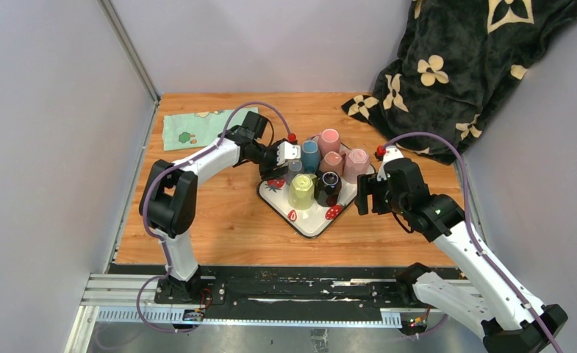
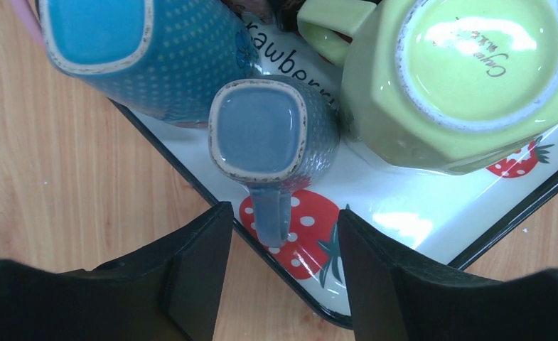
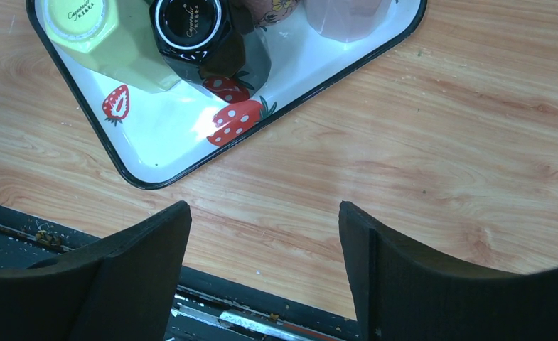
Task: Turn the mug right side up
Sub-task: Turn over the cup on the tray.
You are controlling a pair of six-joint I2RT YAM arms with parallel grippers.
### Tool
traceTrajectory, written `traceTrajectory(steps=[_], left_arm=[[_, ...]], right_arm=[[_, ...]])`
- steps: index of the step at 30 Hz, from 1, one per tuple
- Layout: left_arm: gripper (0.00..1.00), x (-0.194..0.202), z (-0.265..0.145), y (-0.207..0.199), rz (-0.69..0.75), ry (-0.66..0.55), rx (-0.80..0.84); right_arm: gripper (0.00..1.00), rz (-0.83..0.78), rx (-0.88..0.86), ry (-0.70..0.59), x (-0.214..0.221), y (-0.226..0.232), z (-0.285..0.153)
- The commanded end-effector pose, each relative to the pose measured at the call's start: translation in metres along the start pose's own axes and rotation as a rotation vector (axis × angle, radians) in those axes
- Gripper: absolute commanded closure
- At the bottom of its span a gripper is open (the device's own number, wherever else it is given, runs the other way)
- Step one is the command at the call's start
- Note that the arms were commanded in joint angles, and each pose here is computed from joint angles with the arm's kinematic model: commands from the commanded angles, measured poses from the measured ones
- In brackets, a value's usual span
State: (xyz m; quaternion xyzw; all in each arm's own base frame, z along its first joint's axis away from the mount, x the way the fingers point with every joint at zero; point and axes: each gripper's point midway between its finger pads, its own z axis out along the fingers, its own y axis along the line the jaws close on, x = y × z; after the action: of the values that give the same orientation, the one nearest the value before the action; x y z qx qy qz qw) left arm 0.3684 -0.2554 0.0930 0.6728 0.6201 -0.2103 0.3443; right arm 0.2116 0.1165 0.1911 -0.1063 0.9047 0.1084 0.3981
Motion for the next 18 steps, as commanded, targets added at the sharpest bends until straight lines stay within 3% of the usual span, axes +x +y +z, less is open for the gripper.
traceTrajectory(steps=[1,18], left_arm=[[0.39,0.0,0.004,0.005,0.015,0.01,-0.011],[0.52,0.009,0.016,0.01,-0.021,0.036,0.014]], right_arm=[[0.2,0.004,-0.01,0.012,0.007,0.002,-0.003],[0.2,0.004,-0.018,0.019,0.007,0.003,-0.002]])
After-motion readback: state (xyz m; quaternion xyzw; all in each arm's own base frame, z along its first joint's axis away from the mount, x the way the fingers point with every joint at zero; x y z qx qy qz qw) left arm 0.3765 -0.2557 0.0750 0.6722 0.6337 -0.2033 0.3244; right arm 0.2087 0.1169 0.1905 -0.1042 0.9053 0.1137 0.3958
